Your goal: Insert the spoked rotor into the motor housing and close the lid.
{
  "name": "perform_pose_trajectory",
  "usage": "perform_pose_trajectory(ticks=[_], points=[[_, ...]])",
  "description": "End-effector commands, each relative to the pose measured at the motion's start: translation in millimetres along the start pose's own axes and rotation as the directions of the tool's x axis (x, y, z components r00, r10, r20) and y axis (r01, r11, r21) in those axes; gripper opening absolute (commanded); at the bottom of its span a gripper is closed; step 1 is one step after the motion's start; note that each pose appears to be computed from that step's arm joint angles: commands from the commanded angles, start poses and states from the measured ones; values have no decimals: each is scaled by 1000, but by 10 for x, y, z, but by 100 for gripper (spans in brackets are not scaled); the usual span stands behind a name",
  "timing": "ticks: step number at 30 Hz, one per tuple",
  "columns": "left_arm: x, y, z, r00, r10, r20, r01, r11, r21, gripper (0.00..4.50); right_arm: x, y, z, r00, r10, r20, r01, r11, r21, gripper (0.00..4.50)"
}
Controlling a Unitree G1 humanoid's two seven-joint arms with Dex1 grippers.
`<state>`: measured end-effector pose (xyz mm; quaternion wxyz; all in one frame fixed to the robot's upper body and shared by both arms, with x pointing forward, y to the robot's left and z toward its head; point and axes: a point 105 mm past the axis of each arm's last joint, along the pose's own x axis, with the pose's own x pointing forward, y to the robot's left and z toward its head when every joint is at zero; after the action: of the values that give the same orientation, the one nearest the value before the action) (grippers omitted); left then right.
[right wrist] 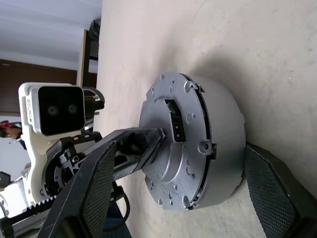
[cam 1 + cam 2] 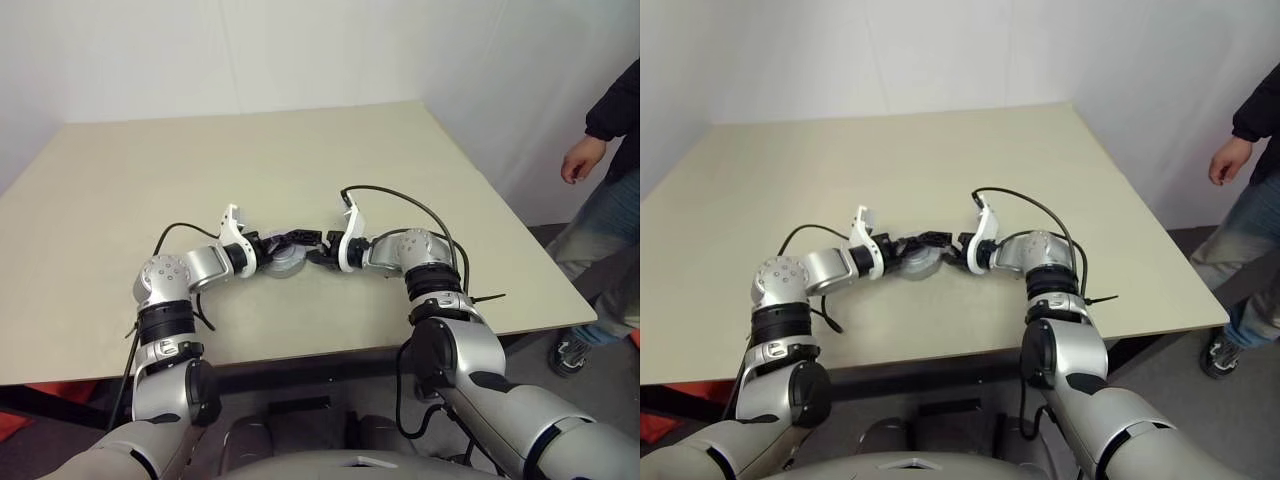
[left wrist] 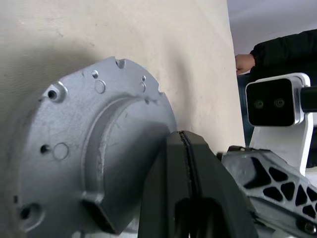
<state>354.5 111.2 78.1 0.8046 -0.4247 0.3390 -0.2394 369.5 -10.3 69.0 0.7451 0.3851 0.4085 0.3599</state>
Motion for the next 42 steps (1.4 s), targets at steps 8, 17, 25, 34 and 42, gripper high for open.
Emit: perform_pose_trajectory(ticks=[8,17,25,34,42], points=[[-197,324,-89,992,124,-13,-124,992,-28,0,147,306,11,995,103,-10,-104,994,-21,448],[-239,357,-92,990,138,1,-138,990,-32,0,171,353,0,992,127,-15,-127,992,0,448],[-233,357,-88,990,143,3,-143,989,-29,0,243,519,-61,979,198,-35,-197,980,29,448],[-243,369,-82,989,150,6,-150,988,-27,0,258,573,-27,975,220,-18,-219,975,46,297],[-242,375,-79,988,153,7,-153,988,-26,0,245,645,10,968,253,-5,-252,967,43,203]])
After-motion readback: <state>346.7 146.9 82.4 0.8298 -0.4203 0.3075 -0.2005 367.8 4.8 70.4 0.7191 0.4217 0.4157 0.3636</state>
